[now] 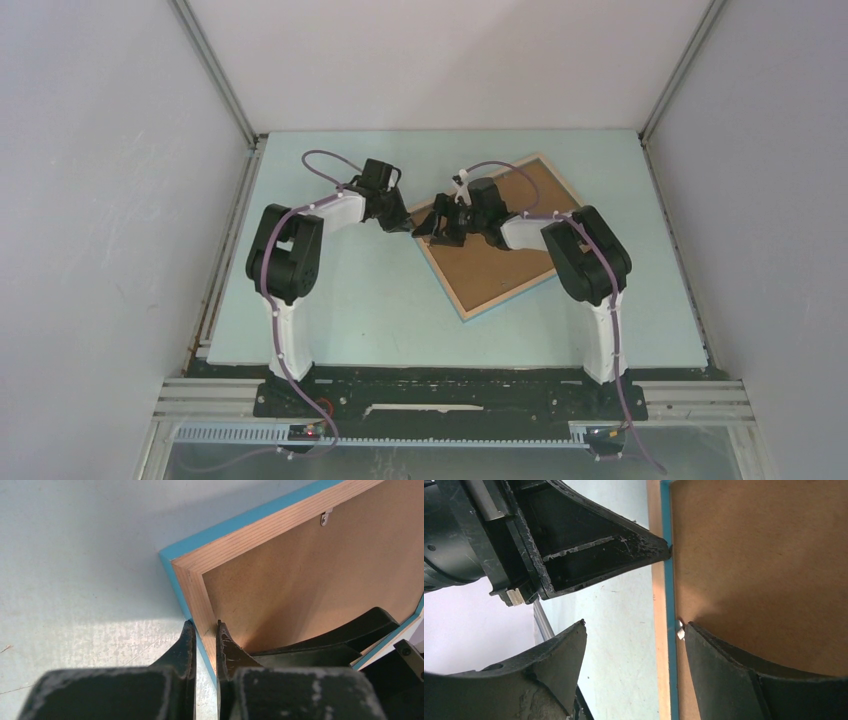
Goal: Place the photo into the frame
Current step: Install the photo frame at the center of the board.
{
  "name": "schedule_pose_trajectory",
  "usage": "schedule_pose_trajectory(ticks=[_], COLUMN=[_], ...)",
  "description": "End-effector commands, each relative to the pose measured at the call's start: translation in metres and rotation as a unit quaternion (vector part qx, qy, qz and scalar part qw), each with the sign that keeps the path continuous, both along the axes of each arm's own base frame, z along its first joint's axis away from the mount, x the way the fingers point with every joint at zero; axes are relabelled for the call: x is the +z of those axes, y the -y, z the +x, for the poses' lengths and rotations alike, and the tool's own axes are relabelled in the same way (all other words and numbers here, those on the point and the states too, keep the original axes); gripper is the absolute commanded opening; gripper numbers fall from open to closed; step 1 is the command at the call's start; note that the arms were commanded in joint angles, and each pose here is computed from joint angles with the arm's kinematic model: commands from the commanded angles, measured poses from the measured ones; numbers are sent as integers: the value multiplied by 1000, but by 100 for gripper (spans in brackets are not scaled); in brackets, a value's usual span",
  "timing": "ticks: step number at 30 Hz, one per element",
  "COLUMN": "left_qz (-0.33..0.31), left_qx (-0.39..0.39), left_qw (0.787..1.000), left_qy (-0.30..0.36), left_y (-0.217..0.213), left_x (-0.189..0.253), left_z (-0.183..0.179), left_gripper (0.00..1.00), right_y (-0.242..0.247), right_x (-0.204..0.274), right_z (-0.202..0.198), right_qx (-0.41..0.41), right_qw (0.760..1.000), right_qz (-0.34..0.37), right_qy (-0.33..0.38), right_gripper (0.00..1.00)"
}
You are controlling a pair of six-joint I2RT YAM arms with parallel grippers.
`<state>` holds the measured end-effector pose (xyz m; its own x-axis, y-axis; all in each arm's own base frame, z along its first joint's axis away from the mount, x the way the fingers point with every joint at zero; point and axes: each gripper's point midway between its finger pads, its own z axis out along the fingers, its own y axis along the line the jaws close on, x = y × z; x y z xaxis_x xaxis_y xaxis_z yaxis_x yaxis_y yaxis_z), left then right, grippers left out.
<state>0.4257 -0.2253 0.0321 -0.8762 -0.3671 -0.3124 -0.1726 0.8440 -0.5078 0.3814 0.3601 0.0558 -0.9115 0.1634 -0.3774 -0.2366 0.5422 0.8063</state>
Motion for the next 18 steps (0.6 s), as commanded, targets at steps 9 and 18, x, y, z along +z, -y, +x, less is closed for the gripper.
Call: schedule_pose_trajectory(ticks=[9,18], left_qz=[-12,45], left_qx=[-40,-47], left_qw=[998,997], left_qy=[42,45], left_y=[8,-2], left_x=[13,10], left_z=[13,43], left_gripper=[0,0], right_y=[-14,-16], right_x=[-31,-20], right_z=[-21,-29], right_qx=[45,65], right_qw=[997,996], right_qz=[-18,-3], right_qy=[-56,-68], right_gripper=[79,79])
